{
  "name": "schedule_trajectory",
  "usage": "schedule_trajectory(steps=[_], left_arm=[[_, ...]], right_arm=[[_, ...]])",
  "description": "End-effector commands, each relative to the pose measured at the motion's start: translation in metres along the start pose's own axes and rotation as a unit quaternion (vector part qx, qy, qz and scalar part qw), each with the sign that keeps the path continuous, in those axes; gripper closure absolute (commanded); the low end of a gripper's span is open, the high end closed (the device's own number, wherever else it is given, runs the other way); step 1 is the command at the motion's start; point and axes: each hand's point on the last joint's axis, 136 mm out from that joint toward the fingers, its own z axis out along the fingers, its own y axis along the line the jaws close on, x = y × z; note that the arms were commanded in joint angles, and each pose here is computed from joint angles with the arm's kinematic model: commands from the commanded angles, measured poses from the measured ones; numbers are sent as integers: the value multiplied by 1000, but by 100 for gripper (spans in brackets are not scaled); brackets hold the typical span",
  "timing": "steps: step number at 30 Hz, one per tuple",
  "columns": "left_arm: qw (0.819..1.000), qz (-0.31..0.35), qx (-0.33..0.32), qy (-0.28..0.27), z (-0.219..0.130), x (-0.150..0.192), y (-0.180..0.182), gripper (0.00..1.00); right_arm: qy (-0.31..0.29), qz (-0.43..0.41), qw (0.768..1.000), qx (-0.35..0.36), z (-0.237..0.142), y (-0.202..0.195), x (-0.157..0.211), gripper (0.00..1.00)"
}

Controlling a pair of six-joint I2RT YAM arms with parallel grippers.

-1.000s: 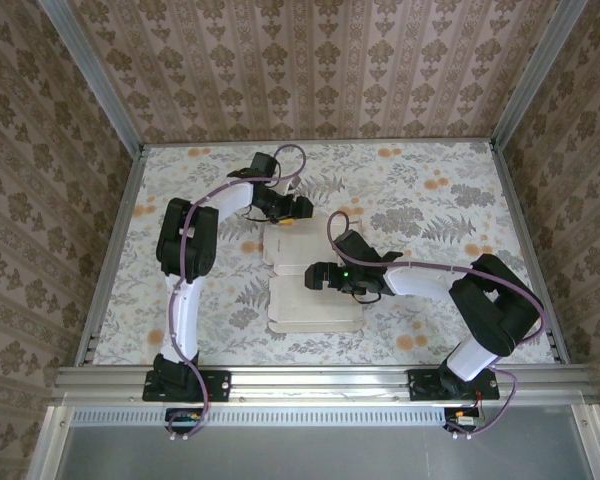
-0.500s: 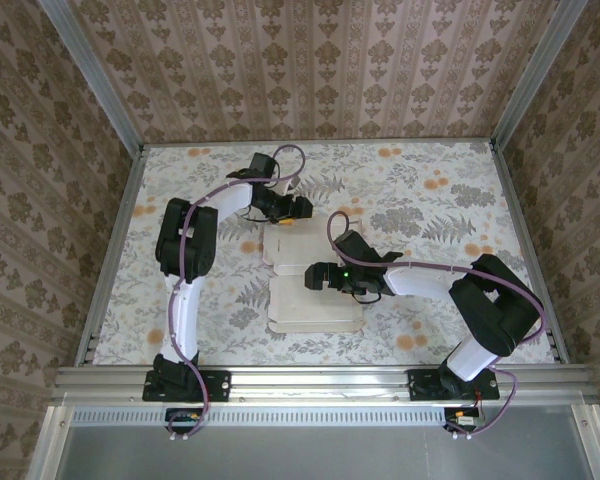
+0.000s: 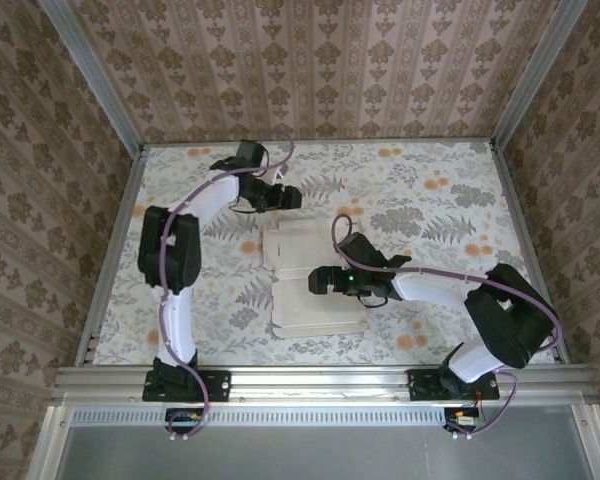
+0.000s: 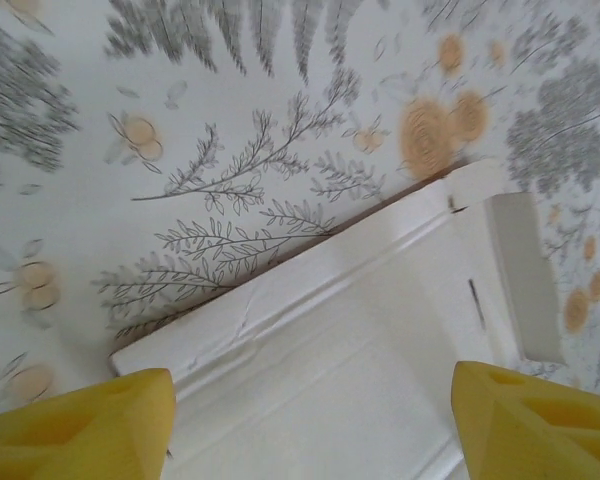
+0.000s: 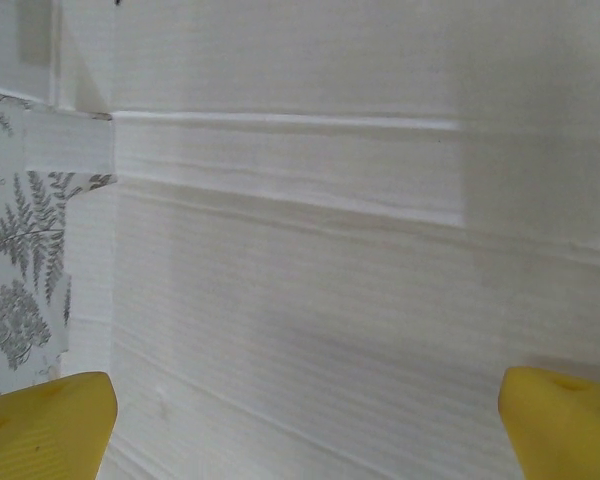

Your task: Fold the paper box

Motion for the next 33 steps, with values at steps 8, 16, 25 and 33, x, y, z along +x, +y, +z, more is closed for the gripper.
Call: schedule_trajectory(steps=[8,16,25,33], left_arm=[[1000,-14,-11,-4,-49,39,-5,29],[1000,-4,3,-21,-65,63,-10,24],[999,-23,-36,29,-53,73,16,37],[997,-32,-36,64,-34,69,24,30]], right_arm=[[-10,-74,997,-31,-48,20,5,0],[-32,-93,995,-27,-61,14,11,0],[2,-106,993,-44,-49,21,37,0],[4,-78,997,-27,-21,15,65,1]])
